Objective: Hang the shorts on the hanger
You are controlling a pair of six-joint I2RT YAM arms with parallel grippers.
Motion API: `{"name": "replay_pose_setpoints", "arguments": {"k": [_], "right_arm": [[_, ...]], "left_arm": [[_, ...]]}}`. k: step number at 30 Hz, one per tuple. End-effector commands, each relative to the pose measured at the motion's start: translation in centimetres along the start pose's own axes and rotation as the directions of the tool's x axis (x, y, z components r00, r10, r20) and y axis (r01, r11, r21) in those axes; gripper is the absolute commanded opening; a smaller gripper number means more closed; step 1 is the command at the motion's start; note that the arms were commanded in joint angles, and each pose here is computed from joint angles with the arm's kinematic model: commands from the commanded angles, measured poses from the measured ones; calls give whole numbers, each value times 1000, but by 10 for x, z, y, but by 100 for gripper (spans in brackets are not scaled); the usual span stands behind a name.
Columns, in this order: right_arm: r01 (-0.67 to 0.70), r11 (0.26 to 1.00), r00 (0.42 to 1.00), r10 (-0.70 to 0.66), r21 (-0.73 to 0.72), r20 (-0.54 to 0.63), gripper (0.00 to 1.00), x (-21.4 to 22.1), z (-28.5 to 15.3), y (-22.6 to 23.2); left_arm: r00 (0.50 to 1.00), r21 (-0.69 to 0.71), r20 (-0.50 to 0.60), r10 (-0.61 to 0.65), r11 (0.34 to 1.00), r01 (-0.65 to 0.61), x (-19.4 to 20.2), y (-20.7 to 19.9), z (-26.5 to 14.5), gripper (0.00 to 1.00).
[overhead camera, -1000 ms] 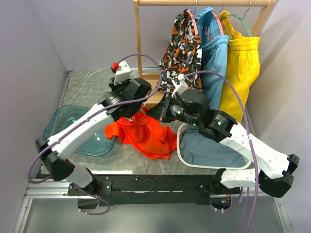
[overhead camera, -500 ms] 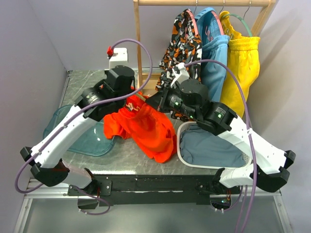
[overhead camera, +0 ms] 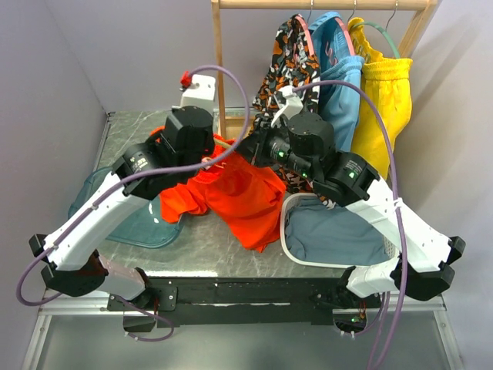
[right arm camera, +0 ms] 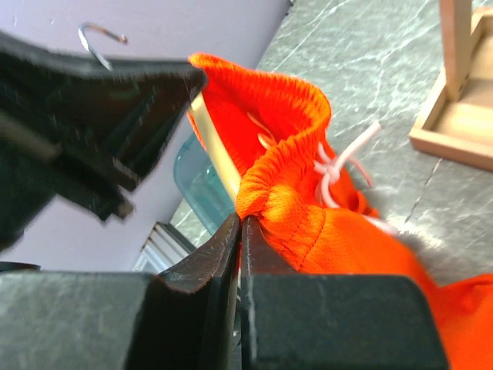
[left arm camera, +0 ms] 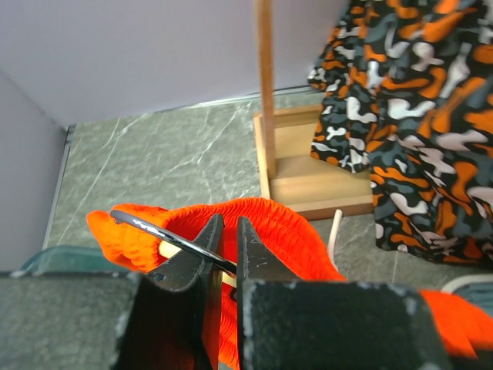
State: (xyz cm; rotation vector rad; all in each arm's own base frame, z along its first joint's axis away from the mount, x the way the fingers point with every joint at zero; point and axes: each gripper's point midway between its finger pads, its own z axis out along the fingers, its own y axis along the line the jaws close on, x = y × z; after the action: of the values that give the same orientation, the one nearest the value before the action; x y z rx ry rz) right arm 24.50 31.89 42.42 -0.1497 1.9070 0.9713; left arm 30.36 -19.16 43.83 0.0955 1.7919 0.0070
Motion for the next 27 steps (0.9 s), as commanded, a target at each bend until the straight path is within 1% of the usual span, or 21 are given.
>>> {"name": "replay_pose_setpoints", "arguments": {"k": [1, 3, 4, 6, 7, 9, 10, 12, 13, 15, 16, 17, 18, 19, 20, 21, 23, 24, 25, 27], "right_arm": [[70, 997, 993, -68, -22, 96, 9, -33, -3, 8], [84, 996, 992, -80, -39, 94, 12, -31, -5, 10], [89, 995, 992, -85, -49, 91, 18, -29, -9, 10], [117, 991, 989, -110, -69, 97, 23, -29, -15, 11], [130, 988, 988, -121, -86, 100, 28, -27, -23, 11], [172, 979, 980, -159, -111, 117, 33, -27, -33, 12], [188, 972, 978, -173, -141, 114, 39, -23, -43, 14], [231, 962, 970, -218, -145, 103, 45, -18, -52, 11], [240, 956, 969, -226, -167, 100, 50, -16, -61, 13], [264, 944, 964, -255, -196, 74, 55, -8, -71, 14], [275, 937, 961, -267, -216, 68, 60, -1, -79, 17], [292, 936, 956, -284, -194, 71, 63, 3, -81, 14], [303, 931, 953, -300, -202, 45, 65, 16, -81, 12], [324, 920, 945, -324, -219, 39, 69, 26, -86, 19], [330, 921, 943, -329, -205, 42, 71, 30, -86, 19], [343, 925, 939, -341, -163, 40, 73, 34, -83, 12], [362, 920, 931, -363, -152, 23, 79, 47, -81, 17], [371, 922, 929, -371, -113, 22, 80, 49, -77, 13], [377, 921, 926, -378, -98, 6, 84, 56, -70, 13], [387, 918, 921, -388, -87, 4, 87, 61, -65, 18]], "left_arm": [[993, 101, 108, -48, 994, 37, -29, -20, -25, 1], [993, 110, 114, -41, 994, 28, -28, -23, -28, 1], [993, 127, 109, -39, 992, 25, -26, -26, -29, 1], [992, 127, 114, -57, 991, 43, -28, -23, -31, 1], [992, 118, 115, -58, 992, 44, -28, -21, -31, 1], [991, 100, 120, -56, 994, 44, -29, -17, -31, 1], [992, 101, 117, -55, 994, 43, -27, -17, -31, 1], [992, 96, 114, -53, 994, 42, -25, -17, -30, 1], [993, 89, 109, -47, 995, 38, -23, -17, -29, 1], [994, 83, 106, -41, 996, 32, -21, -18, -27, 1], [994, 79, 103, -42, 996, 34, -21, -18, -27, 1], [994, 79, 98, -42, 996, 34, -20, -20, -26, 1], [994, 77, 98, -45, 996, 37, -20, -20, -26, 1], [994, 82, 99, -46, 996, 38, -21, -20, -26, 1], [994, 83, 96, -44, 996, 36, -20, -22, -25, 1], [995, 86, 93, -43, 996, 35, -20, -24, -24, 1], [996, 82, 84, -38, 996, 31, -19, -27, -22, 1], [996, 83, 84, -41, 996, 34, -20, -27, -22, 1], [996, 87, 83, -42, 996, 35, -20, -28, -22, 1], [996, 89, 79, -42, 995, 35, -19, -31, -20, 1]]}}
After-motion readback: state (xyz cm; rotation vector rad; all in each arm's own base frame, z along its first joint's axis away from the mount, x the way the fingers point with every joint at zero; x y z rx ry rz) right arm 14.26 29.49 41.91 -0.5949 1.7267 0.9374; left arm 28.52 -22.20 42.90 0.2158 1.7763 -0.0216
